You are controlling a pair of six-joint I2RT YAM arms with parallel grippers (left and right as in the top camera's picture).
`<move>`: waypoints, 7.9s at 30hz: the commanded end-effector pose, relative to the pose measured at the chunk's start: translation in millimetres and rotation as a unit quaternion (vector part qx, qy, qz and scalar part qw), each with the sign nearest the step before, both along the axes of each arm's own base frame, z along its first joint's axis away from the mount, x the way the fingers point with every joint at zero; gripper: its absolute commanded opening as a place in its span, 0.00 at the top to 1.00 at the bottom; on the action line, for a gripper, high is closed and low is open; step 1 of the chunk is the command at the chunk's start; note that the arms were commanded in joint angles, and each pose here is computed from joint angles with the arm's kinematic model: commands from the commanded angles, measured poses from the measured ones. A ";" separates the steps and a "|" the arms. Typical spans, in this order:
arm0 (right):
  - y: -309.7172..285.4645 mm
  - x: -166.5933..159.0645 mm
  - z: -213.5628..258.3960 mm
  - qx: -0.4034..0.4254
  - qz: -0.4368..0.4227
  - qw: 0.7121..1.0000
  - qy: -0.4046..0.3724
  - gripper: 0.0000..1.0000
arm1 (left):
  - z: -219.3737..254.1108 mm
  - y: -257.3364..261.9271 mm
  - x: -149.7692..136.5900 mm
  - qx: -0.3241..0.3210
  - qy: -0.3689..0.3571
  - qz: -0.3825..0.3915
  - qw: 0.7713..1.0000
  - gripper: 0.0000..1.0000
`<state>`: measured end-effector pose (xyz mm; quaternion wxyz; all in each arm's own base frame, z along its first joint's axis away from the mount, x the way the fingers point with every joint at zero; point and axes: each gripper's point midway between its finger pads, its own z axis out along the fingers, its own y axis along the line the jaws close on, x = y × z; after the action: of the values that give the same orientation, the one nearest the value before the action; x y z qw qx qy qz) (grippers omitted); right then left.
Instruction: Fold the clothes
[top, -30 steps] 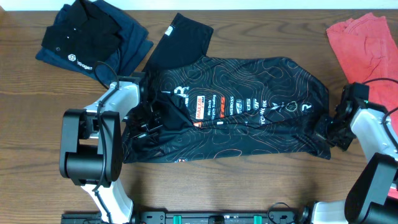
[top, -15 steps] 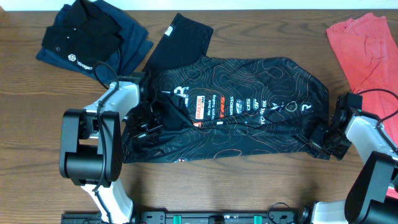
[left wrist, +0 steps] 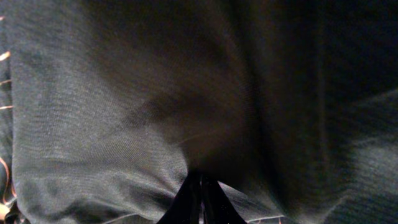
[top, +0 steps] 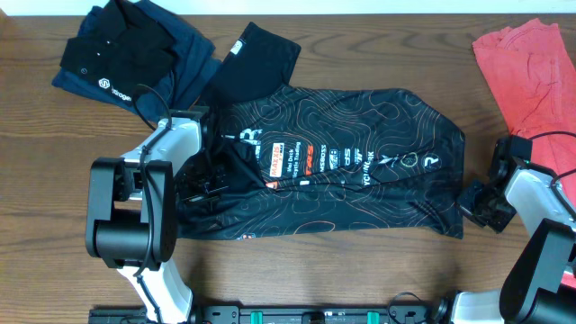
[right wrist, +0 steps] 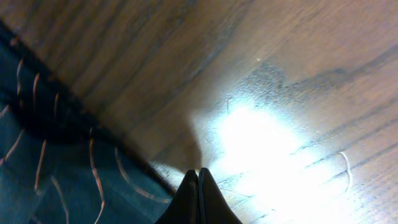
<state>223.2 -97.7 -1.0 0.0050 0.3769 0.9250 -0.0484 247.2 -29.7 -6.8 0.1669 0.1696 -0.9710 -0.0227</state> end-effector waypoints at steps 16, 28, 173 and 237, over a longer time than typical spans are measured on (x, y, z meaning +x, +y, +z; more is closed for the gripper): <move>54.7 27.6 19.8 0.140 0.079 0.984 -0.074 0.99 | -21.3 24.1 -13.3 0.053 0.031 -0.012 0.998 0.94; 56.6 18.6 0.3 0.109 0.079 0.990 -0.037 0.99 | -21.3 24.1 -13.3 0.053 0.031 -0.012 0.998 0.94; 78.1 41.8 119.0 0.083 0.183 0.960 -0.194 0.14 | 10.8 -163.6 374.3 0.005 -0.492 -0.237 0.838 0.47; 27.6 223.7 6.3 0.049 0.205 0.949 -0.235 0.28 | -7.7 -145.7 354.6 0.010 -0.440 -0.224 0.870 0.89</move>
<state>444.4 -70.9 7.9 0.2160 0.1848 0.9554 0.0797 610.8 -182.6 5.8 -0.3157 -0.0636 -0.9466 0.0176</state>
